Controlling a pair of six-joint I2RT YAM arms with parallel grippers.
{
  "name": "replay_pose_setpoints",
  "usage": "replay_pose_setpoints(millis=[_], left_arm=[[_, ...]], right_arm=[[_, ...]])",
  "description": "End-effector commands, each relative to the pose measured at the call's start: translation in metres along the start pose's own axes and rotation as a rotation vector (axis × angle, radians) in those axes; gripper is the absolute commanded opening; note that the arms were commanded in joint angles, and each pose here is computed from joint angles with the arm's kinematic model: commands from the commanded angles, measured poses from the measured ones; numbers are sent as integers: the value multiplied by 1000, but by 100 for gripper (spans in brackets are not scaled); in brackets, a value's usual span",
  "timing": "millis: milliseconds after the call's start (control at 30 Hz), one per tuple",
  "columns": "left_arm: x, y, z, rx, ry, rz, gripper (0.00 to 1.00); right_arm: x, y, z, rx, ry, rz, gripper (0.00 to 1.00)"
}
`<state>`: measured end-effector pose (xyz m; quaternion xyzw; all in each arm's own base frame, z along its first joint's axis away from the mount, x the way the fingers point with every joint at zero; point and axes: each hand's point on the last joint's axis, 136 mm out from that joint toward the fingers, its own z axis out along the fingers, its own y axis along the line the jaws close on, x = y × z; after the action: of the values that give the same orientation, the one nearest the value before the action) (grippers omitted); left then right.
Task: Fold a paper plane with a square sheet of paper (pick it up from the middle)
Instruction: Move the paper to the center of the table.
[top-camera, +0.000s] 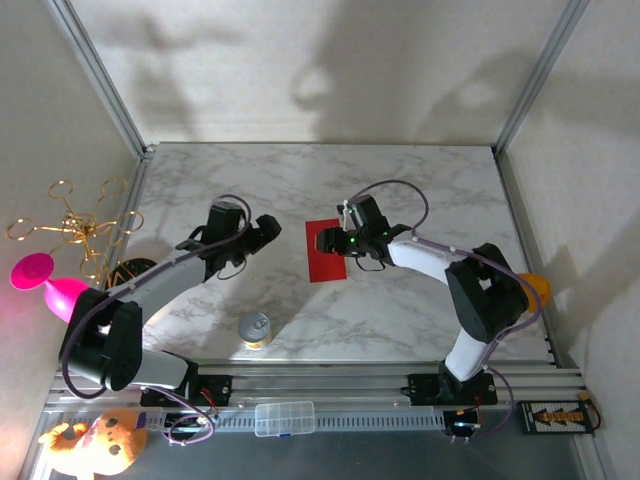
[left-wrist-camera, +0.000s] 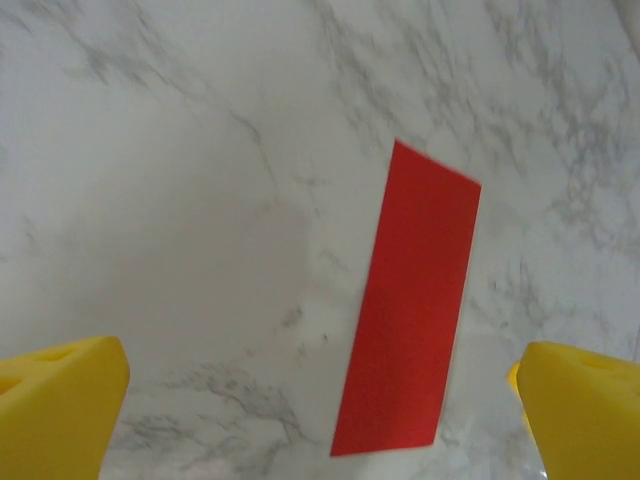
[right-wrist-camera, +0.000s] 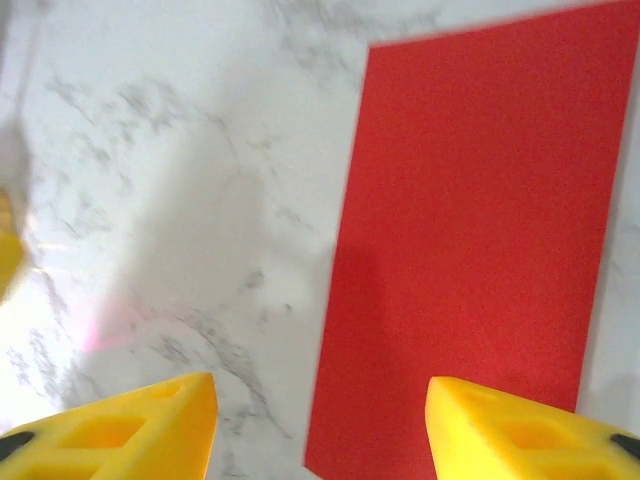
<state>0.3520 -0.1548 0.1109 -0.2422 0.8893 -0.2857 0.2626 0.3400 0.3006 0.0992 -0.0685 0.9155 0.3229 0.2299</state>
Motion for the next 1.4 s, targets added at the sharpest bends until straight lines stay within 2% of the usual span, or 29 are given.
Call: replay_pose_setpoints(millis=[0, 333, 633, 967, 1367], left_arm=[[30, -14, 9, 29, 91, -28, 99], [78, -29, 27, 61, 200, -66, 94], [111, -37, 44, 68, 282, -55, 78], [130, -26, 56, 30, 336, -65, 51], [139, -20, 68, -11, 367, -42, 39]], right_arm=[[-2, -22, -1, 113, -9, 90, 56], [19, -41, 22, 140, 64, 175, 47], [37, -60, 32, 192, 118, 215, 46], [62, -83, 38, 248, 170, 273, 45], [71, -93, 38, 267, 193, 304, 43]])
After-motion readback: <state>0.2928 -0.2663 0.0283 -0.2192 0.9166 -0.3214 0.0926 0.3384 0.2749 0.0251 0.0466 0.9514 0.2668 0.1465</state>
